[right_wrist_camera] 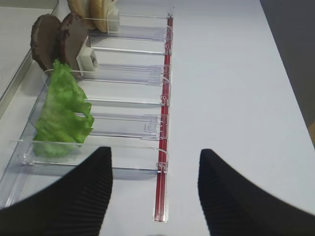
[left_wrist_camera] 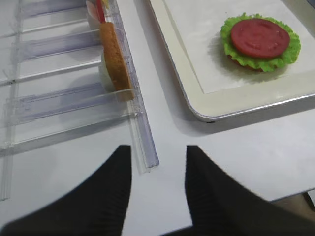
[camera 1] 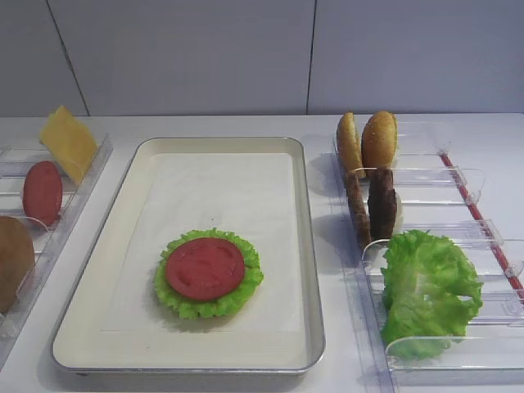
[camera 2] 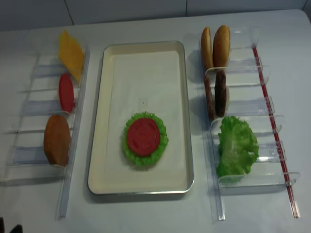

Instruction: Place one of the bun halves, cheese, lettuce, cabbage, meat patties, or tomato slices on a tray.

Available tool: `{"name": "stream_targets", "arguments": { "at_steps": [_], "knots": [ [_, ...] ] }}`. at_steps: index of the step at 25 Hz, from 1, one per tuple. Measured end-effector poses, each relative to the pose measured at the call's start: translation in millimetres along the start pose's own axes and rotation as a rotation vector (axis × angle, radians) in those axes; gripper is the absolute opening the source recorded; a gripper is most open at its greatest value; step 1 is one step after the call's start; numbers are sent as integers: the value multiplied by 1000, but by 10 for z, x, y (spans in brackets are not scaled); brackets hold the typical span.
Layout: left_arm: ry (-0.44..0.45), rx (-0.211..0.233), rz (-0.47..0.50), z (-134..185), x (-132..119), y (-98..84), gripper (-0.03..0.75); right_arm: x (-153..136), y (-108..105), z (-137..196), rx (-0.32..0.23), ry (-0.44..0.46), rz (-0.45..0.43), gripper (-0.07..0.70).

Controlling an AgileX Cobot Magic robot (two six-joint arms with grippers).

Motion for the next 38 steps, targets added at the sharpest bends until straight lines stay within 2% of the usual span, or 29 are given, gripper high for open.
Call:
{"name": "stream_targets", "arguments": {
  "at_steps": [4, 26, 33, 38],
  "knots": [
    [-31, -10, -9, -29, -70, 13, 276, 0, 0, 0, 0, 0, 0, 389],
    [-31, -31, -29, -24, -94, 43, 276, 0, 0, 0, 0, 0, 0, 389],
    [-19, 8, -84, -19, -93, 68, 276, 0, 0, 0, 0, 0, 0, 389],
    [-17, 16, -95, -18, -93, 73, 276, 0, 0, 0, 0, 0, 0, 389]
  ]
}}
Point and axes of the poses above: a point on each arm's last joint axis where the gripper is mounted, x pointing back along that axis away from the gripper, y along the wrist's bending axis when the last joint is at zero, z = x × y, the point moved 6 cm from there along -x, pointing out along that axis toward the gripper, and after that the axes turned 12 degrees about -x, right-handed, at the moved point
